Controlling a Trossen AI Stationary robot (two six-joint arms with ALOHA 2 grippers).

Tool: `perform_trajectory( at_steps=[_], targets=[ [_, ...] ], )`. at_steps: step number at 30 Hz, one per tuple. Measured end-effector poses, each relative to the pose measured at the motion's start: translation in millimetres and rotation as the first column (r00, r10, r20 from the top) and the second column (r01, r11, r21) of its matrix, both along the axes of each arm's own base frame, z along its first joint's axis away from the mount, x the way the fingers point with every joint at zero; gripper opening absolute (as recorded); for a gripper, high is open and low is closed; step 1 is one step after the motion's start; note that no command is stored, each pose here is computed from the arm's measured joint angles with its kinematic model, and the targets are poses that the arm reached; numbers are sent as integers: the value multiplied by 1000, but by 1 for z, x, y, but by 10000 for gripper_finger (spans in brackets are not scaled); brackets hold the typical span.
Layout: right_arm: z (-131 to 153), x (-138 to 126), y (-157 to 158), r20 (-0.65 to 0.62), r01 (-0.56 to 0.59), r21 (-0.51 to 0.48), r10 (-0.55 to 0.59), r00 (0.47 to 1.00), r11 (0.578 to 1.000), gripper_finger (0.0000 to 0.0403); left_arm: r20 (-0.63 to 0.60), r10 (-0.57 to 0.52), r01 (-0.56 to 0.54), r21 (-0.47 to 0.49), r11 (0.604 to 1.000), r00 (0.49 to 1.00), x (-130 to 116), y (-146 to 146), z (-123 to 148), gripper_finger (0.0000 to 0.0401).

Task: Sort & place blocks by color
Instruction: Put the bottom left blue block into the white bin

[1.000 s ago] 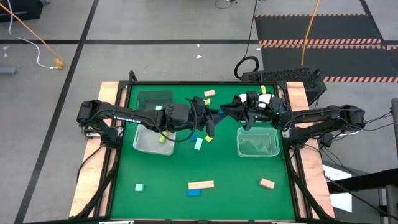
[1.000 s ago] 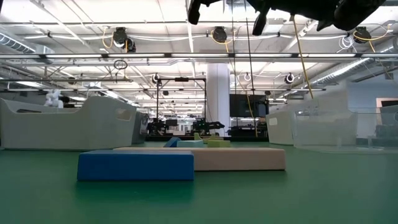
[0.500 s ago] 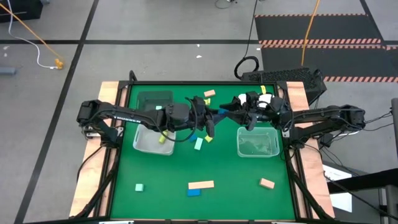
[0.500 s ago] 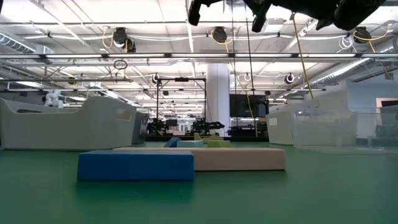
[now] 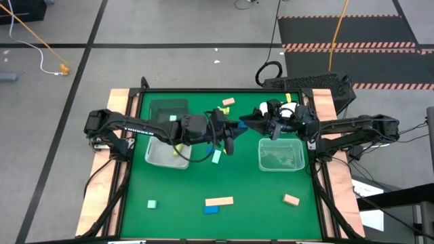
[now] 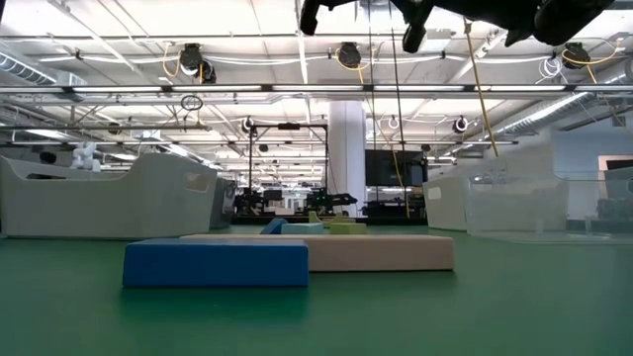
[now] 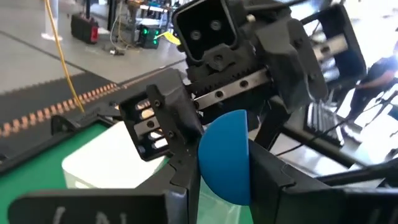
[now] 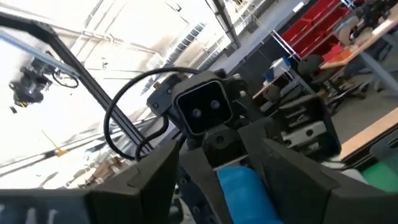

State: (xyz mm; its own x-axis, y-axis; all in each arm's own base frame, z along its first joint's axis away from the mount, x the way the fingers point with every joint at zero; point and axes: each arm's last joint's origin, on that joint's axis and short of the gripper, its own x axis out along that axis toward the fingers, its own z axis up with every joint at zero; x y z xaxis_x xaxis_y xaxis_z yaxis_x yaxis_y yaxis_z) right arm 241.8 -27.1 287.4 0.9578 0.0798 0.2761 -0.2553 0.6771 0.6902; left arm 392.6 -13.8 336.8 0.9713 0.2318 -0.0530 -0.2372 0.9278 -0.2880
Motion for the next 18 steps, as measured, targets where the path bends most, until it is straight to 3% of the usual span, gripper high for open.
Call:
perform_trajectory(
  at_steps=[7,18],
  targets=[
    [-3,-1,-11,-40,2,87,1,999,996,242,-32,-27,32,162,986,999,-1,-15,2,89],
    [-9,-1,-14,-90,-9,122,20,996,992,274,-137,102,-57,303,951,985,-4,-8,-4,89]
  ],
)
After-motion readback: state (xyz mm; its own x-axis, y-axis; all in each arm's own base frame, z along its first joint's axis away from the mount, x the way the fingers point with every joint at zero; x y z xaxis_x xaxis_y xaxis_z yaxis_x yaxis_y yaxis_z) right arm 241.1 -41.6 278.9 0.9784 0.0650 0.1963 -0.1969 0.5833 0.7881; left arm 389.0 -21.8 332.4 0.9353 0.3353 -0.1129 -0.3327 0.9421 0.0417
